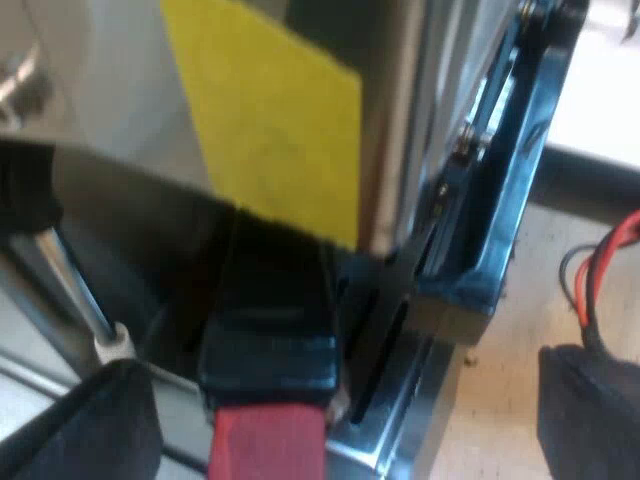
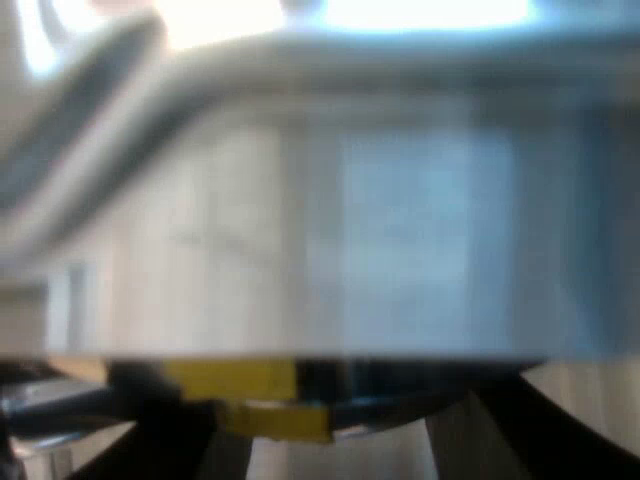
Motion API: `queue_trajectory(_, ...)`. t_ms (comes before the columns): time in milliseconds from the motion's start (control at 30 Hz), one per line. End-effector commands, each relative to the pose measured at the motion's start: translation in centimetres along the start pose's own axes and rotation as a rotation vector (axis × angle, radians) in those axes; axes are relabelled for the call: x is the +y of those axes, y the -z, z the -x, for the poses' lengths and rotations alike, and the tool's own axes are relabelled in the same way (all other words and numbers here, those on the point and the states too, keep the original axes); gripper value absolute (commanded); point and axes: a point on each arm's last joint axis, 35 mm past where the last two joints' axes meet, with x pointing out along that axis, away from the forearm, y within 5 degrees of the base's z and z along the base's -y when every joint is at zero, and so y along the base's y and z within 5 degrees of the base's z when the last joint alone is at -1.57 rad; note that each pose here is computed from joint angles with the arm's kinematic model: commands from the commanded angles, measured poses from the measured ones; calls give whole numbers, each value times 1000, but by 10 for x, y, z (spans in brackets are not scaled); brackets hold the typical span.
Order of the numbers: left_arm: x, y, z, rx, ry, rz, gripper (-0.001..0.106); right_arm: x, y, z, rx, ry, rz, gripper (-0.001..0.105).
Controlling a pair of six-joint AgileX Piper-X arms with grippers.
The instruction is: Put the handle in the coffee machine
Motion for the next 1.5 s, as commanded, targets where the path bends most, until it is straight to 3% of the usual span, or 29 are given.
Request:
queue_trajectory(33, -2, -2, 10, -4, -37, -16, 79, -9, -25, -3, -65, 31, -101, 43)
queue_trajectory(333, -1, -4, 51, -101, -143, -8, 76, -9, -25, -3, -65, 31, -101, 43)
queue_trajectory(400, -1, -9, 57, -115, -147, -7, 64, -9, -25, -3, -65, 31, -101, 43)
queue_trajectory(500, -2, -20, 66, -176, -119, -31, 33, -9, -25, -3, -65, 31, -101, 43)
queue_trajectory(567, 0, -28, 70, -169, -143, -56, 2, -9, -25, -3, -65, 31, -101, 43)
queue_trajectory(700, 7, -33, 71, -150, -194, -25, 1, -9, -25, -3, -65, 31, -101, 43)
queue_trajectory(800, 18, -36, 68, -112, -291, 10, 1, -9, -25, -3, -65, 31, -101, 43)
queue_trajectory(967, 35, -30, 45, 39, -368, 49, 1, -9, -25, -3, -65, 31, -101, 43)
queue_trajectory(1200, 47, -19, 13, 177, -292, 96, 1, -9, -25, -3, -65, 31, -101, 43)
queue_trajectory(1367, 42, -25, 11, 255, -245, 50, 1, -9, -25, -3, -65, 31, -101, 43)
queue_trajectory(1500, 34, -26, 11, 295, -193, 52, 1, -9, -25, -3, -65, 31, -101, 43)
